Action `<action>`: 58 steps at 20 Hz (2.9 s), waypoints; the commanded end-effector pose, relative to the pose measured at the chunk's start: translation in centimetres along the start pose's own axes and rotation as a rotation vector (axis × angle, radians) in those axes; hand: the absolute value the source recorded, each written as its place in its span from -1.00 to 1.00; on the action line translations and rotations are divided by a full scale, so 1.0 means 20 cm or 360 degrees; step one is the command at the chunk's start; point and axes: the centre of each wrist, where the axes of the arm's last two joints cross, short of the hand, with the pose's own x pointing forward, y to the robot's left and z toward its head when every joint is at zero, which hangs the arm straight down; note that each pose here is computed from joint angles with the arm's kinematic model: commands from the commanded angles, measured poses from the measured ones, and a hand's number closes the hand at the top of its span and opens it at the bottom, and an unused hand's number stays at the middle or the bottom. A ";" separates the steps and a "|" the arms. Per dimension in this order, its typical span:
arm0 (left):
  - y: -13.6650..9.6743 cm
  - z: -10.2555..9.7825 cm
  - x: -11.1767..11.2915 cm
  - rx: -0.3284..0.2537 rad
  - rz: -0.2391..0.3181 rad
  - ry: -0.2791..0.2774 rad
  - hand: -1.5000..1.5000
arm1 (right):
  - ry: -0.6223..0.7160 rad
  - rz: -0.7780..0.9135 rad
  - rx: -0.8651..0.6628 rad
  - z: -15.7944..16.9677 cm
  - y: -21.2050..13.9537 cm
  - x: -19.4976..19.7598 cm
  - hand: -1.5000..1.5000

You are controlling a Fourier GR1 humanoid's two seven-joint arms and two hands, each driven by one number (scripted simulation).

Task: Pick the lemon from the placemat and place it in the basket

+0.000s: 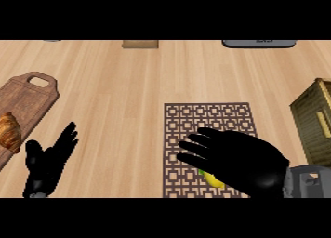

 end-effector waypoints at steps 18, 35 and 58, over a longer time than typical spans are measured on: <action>0.04 0.03 -0.12 0.0003 0.0005 0.0264 0.00 | 0.0005 0.0099 0.0041 -0.23 0.34 -0.05 -1.00; 0.07 0.02 -0.14 0.0052 -0.0002 0.0265 0.00 | 0.0041 0.0108 0.0126 -0.35 0.56 -0.08 -1.00; 0.14 0.16 -0.25 0.0189 0.0082 0.0316 0.00 | 0.0997 -0.0348 -0.0169 -0.16 0.70 -0.20 1.00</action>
